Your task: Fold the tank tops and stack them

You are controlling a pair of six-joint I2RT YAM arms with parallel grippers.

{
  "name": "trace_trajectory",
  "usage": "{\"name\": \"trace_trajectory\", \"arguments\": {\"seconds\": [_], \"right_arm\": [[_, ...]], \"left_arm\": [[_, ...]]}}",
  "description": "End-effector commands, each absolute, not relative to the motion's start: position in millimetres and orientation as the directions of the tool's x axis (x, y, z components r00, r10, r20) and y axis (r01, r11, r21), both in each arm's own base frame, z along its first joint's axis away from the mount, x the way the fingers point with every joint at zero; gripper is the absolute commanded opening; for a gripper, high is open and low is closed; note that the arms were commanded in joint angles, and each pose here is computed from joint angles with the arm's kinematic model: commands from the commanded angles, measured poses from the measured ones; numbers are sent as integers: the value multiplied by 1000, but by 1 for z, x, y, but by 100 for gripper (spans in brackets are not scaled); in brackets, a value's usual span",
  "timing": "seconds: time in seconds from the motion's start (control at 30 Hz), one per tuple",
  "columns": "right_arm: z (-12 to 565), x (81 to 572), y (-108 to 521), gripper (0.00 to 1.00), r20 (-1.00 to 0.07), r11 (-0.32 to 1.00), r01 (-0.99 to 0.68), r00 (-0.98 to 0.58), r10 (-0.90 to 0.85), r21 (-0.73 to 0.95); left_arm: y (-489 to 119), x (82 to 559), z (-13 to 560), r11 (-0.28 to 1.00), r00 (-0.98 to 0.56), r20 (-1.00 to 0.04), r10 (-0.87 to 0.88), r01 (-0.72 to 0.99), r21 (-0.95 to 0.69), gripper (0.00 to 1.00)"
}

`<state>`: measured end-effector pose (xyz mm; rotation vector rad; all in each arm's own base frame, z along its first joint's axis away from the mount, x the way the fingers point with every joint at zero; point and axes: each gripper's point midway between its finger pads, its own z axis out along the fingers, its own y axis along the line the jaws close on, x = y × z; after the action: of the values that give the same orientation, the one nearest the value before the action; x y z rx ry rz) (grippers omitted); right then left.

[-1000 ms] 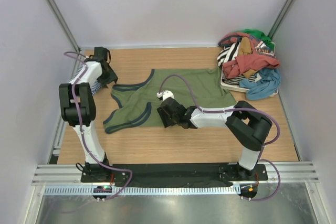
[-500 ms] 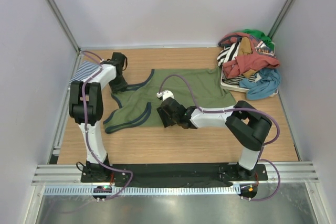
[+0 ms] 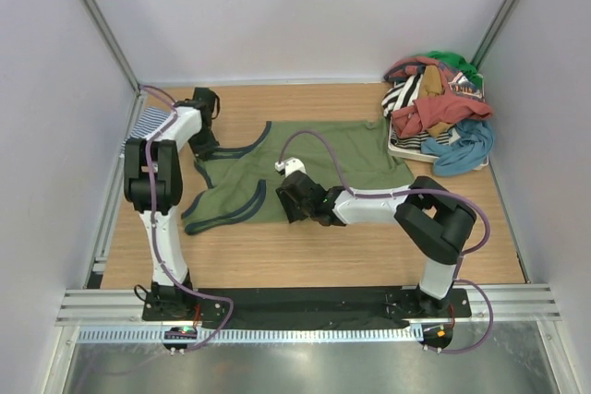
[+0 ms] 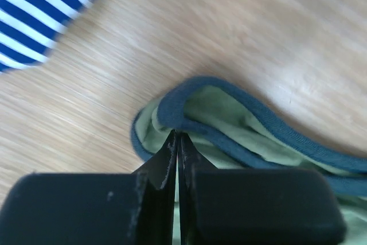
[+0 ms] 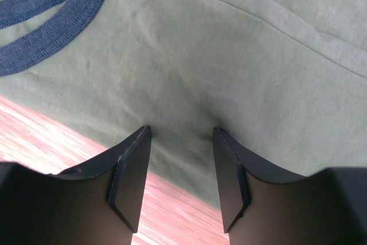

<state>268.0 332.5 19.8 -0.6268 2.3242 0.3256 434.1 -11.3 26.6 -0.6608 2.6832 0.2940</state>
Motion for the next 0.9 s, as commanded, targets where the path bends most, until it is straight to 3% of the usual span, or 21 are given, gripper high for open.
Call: {"name": "trace_trajectory", "arguments": {"seconds": [0.0, 0.33, 0.4, 0.47, 0.53, 0.63, 0.87], "right_arm": [[-22, 250, 320, 53, -582, 849, -527, -703, -408, 41], [-29, 247, 317, 53, -560, 849, -526, -714, -419, 36], [-29, 247, 317, 53, -559, 849, -527, -716, -418, 38], [-28, 246, 319, 53, -562, 844, -535, -713, -420, 48], [-28, 246, 319, 54, -564, 844, -534, -712, -417, 50], [-28, 246, 320, 54, -566, 843, -536, -712, -416, 54], [-26, 247, 322, 54, -573, 843, -534, -710, -410, 58]], "left_arm": [[13, 450, 71, 852, -785, -446, -429, -516, 88, 0], [42, 470, 79, 833, -778, -412, -474, -548, 78, 2], [42, 477, 81, 834, -777, -418, -472, -546, 74, 9], [42, 478, 79, 836, -783, -408, -469, -543, 82, 39], [44, 475, 81, 833, -782, -410, -469, -546, 88, 50], [52, 468, 91, 813, -763, -444, -470, -570, 118, 56], [42, 462, 89, 822, -752, -444, -488, -567, 56, 53]]}}
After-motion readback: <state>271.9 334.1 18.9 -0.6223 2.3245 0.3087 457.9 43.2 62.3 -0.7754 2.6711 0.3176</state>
